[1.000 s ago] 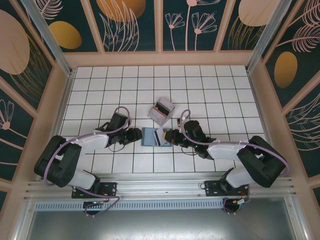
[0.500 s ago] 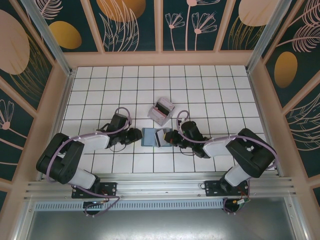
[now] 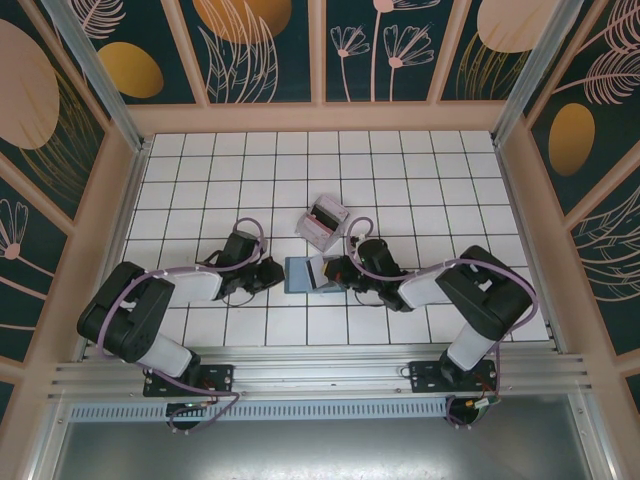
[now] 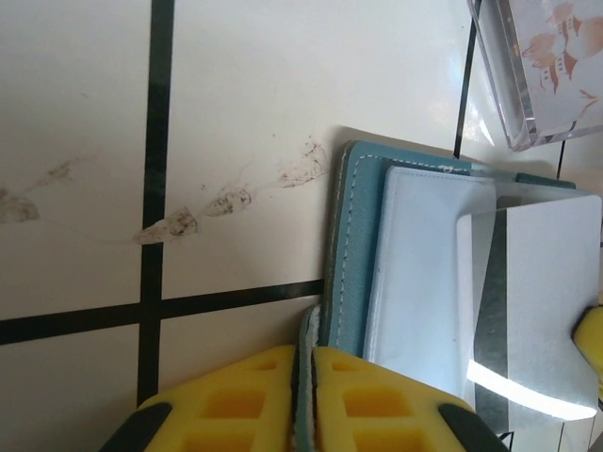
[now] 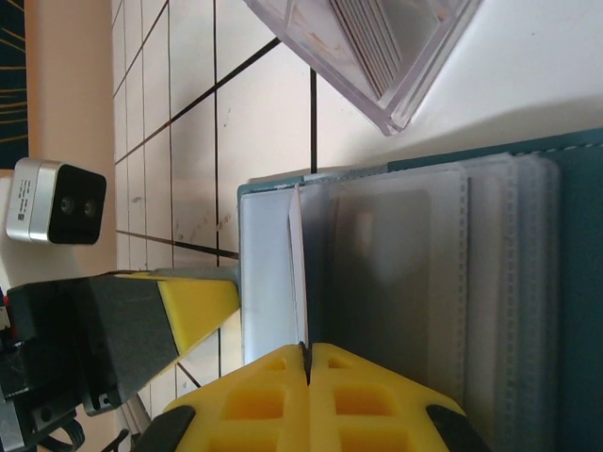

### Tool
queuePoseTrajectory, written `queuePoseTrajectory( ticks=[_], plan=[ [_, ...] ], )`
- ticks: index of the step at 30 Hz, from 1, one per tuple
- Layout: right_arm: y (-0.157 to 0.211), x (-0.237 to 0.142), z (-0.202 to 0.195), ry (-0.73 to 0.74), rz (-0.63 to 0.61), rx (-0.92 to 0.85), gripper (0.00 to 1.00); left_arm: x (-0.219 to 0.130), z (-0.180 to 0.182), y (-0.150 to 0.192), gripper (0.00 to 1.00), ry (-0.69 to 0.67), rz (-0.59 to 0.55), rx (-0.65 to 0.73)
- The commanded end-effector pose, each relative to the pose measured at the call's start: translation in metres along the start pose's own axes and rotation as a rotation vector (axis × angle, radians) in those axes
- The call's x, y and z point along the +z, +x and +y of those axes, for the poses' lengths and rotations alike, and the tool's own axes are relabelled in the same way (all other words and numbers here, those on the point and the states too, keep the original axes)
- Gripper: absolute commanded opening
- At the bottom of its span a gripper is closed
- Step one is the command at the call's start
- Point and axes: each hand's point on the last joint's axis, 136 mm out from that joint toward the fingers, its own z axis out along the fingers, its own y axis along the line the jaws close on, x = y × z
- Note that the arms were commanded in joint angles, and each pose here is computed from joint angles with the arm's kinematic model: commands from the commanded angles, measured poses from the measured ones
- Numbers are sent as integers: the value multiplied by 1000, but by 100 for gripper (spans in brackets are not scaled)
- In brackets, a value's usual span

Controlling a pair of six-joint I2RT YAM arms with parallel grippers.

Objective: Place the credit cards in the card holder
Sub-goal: Insert the credit card into the card slot.

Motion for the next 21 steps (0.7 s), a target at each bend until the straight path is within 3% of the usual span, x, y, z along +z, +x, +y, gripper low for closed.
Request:
queuePoseTrajectory(
  ticks=[1,11,21],
  plan=[
    [-11,3,8,-29,-40,11,0,4,2,11,13,6,36,-9],
    [-16,1,4,-8,-140,15,0,7,1,20,7,14,50,-14],
    [20,25,1,44,-16,0,0,8,-2,20,7,21,49,-14]
  ],
)
